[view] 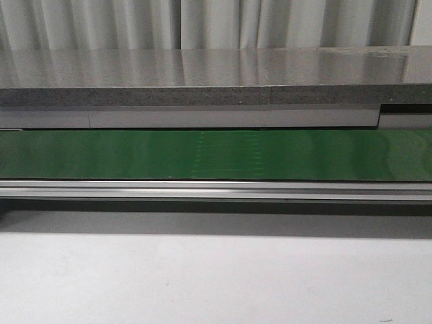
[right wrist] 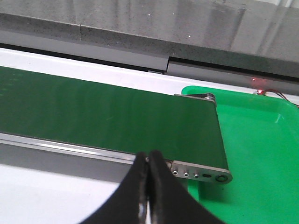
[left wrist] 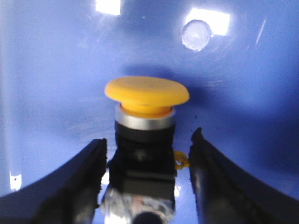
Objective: Move button from right to left
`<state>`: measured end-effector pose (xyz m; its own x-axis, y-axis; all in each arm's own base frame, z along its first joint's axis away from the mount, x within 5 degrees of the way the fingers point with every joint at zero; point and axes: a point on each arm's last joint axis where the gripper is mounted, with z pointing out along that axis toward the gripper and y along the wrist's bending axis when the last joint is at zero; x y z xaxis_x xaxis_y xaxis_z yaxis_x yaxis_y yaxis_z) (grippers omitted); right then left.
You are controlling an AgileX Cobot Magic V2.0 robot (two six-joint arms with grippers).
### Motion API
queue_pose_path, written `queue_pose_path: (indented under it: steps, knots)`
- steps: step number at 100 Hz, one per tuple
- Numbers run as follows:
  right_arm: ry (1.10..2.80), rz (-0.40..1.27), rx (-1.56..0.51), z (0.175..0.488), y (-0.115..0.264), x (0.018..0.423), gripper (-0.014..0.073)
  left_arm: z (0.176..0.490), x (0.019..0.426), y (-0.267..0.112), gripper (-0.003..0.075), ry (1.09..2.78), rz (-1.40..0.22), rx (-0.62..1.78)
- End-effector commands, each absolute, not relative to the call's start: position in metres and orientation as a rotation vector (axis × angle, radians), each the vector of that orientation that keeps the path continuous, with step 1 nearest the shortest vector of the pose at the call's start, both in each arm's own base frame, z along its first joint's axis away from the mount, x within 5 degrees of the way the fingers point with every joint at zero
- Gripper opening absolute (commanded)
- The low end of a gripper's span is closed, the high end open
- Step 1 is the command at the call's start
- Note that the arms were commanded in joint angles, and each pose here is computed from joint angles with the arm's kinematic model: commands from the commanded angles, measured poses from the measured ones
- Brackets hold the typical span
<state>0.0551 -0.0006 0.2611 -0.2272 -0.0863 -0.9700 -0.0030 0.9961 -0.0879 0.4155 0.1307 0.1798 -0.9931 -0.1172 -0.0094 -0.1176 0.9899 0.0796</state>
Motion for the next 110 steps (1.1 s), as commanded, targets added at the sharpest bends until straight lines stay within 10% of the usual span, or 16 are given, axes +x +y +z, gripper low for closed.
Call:
queue_pose_path:
  steps: [1,36,65,110]
  knots:
    - [1.707,-0.09,-0.07,0.276,-0.001,0.056,-0.0059,0.212,0.414,0.133,0.0486,3.046,0.149,-0.189]
    - [1.707,-0.09,-0.07,0.276,-0.001,0.056,-0.0059,0.243,0.416,0.13,0.0459,2.973,0.108,-0.209]
    - [1.707,-0.09,-0.07,0.276,-0.001,0.056,-0.0059,0.319,0.405,0.107,-0.0018,2.735,-0.085,-0.228]
    - [1.707,-0.09,-0.07,0.276,-0.001,0.056,-0.0059,0.392,0.385,-0.01,-0.002,2.492,-0.146,0.146]
